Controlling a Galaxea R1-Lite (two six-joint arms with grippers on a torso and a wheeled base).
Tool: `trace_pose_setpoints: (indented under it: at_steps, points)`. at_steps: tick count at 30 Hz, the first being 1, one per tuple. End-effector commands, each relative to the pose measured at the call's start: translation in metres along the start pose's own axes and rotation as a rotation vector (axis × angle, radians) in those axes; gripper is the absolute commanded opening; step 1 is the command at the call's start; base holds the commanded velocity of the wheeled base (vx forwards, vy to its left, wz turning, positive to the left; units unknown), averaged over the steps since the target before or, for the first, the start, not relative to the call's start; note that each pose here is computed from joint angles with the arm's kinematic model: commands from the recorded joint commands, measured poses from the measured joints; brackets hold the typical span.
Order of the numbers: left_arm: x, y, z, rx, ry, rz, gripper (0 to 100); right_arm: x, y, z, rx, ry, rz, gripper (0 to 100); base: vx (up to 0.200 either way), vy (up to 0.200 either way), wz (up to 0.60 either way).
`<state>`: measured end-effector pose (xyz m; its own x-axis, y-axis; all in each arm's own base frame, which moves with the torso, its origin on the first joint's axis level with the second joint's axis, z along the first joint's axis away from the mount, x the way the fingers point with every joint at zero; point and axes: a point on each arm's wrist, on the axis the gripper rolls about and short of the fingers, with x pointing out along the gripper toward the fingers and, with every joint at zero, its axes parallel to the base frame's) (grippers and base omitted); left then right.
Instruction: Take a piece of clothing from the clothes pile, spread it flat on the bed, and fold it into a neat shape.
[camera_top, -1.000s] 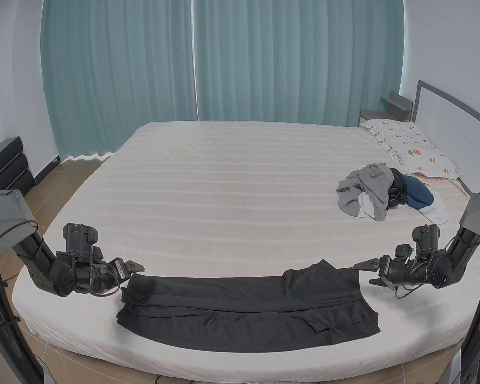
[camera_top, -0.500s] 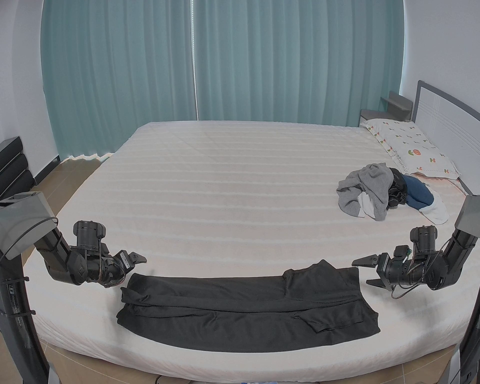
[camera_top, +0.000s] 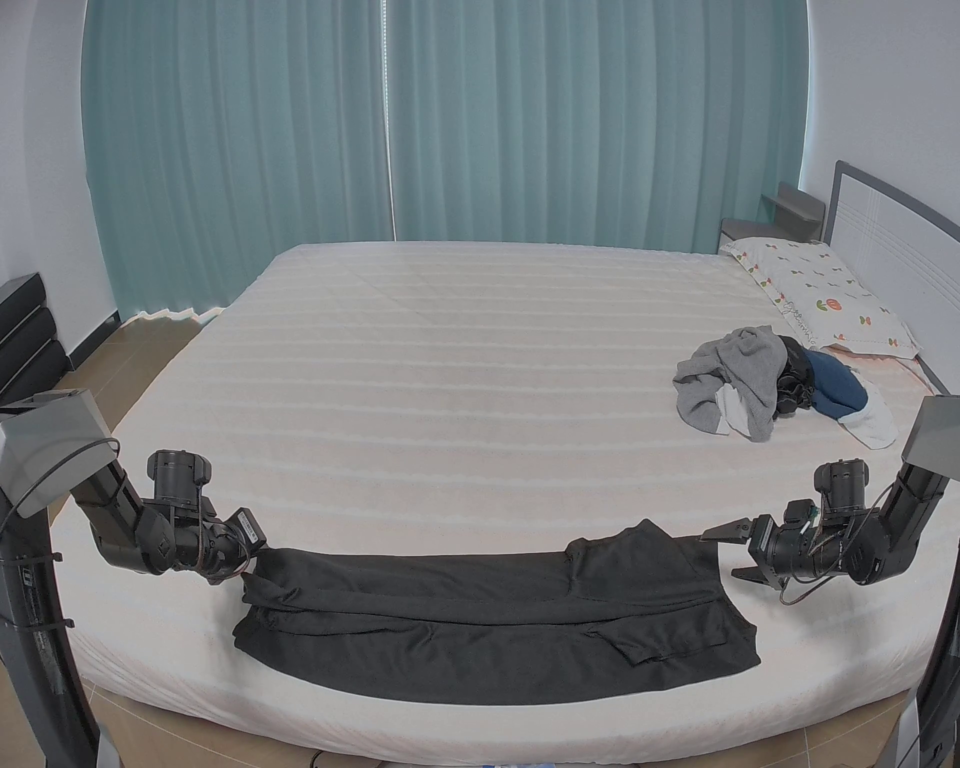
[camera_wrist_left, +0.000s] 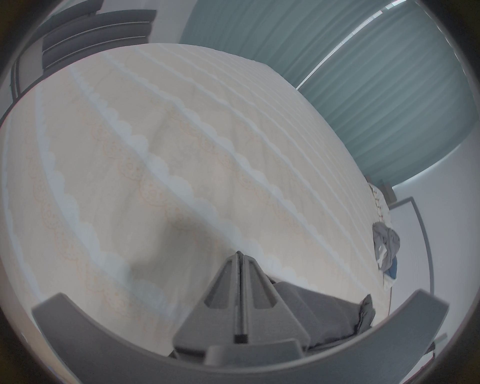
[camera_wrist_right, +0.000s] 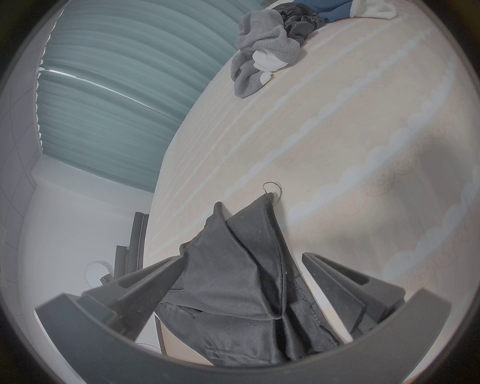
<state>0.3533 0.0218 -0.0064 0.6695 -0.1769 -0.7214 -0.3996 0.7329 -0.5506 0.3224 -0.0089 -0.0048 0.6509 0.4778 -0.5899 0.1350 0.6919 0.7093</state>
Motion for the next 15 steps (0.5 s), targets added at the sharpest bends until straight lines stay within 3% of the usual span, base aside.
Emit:
trace_pose_setpoints:
  at_steps: [1, 8, 15]
  points:
    - [-0.005, -0.004, 0.008, -0.034, -0.041, -0.020, 0, 0.008, -0.002, 0.004, 0.001, -0.004, 0.001, 100, 0.000, 0.000, 0.00]
    - [0.002, 0.005, 0.007, -0.040, -0.064, -0.026, 0, 0.030, 0.002, 0.014, 0.062, -0.043, -0.018, 100, 0.000, 0.000, 0.00]
    - [0.002, 0.007, 0.010, -0.044, -0.081, -0.034, 0, 0.040, 0.003, 0.011, 0.035, -0.063, 0.000, 100, 0.000, 0.000, 0.00]
